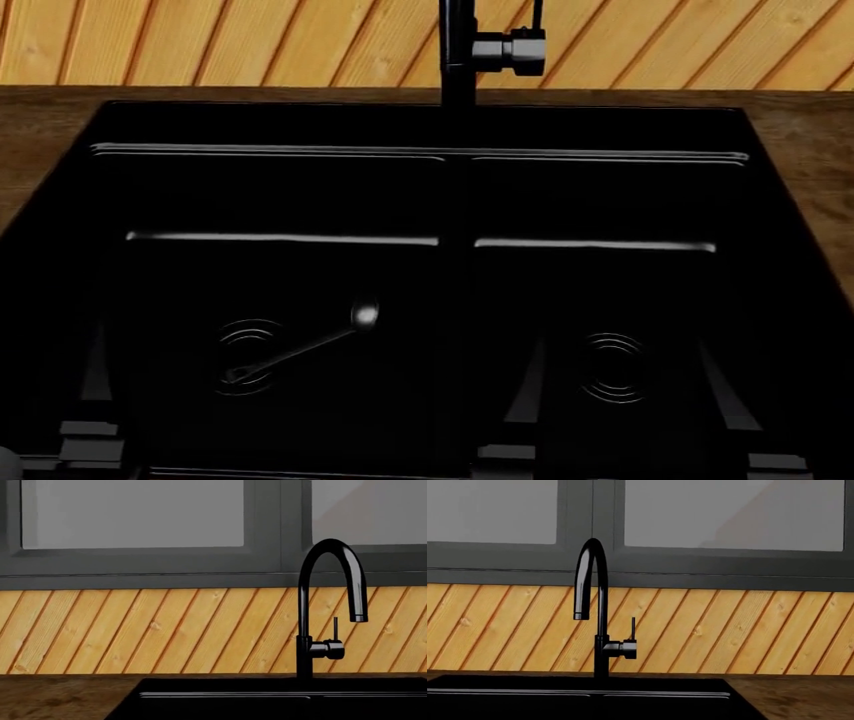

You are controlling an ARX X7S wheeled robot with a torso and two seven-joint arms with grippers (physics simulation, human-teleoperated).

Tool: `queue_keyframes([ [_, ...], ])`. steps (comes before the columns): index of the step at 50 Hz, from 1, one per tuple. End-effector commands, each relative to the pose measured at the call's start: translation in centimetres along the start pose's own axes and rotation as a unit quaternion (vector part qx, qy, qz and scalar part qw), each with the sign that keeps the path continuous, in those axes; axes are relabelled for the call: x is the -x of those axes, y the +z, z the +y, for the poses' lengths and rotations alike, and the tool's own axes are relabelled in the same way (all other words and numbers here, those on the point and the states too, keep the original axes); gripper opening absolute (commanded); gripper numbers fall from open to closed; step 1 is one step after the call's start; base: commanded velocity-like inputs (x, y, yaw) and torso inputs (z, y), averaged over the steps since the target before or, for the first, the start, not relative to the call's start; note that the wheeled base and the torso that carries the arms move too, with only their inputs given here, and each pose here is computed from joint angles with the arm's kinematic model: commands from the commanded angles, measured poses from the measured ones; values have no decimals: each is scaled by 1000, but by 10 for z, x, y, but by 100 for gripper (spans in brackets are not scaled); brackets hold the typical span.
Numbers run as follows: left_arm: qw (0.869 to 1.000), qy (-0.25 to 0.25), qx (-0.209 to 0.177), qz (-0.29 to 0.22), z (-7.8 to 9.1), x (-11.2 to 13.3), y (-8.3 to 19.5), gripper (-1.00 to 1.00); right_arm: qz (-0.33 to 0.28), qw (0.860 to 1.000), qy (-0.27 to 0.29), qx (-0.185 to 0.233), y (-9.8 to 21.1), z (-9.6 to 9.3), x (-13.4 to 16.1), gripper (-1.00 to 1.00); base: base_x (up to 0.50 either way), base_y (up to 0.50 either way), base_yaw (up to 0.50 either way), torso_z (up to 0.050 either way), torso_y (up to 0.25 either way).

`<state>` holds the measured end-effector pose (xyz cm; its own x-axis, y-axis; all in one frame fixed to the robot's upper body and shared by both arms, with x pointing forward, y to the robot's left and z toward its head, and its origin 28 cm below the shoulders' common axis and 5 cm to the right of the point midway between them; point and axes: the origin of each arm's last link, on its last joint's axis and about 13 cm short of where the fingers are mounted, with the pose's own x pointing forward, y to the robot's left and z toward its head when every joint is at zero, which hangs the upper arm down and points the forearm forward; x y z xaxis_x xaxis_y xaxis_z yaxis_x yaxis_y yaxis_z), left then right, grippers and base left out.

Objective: Turn the sink spout to the right.

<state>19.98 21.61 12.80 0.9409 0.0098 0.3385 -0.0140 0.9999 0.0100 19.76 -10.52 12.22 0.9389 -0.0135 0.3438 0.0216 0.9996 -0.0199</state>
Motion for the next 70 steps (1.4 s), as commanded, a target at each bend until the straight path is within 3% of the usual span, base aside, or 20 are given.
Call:
queue_keyframes([
  [1, 1000, -1, -2, 4, 0, -1, -5, 100, 4, 1000, -3, 2, -1, -1, 0, 100, 324, 0, 0, 0, 0],
  [33, 1000, -1, 0, 2, -1, 1, 0, 100, 10, 1000, -10, -2, 3, 1, -5, 100, 239, 0, 0, 0, 0],
  [49, 1000, -4, 3, 11, -1, 2, -7, 100, 25, 998, 52, -17, 30, 25, -28, 100, 0, 0, 0, 0, 0],
  [70, 1000, -3, 4, 16, 1, 3, -10, 100, 28, 996, 83, -24, 56, 49, -69, 100, 0, 0, 0, 0, 0],
])
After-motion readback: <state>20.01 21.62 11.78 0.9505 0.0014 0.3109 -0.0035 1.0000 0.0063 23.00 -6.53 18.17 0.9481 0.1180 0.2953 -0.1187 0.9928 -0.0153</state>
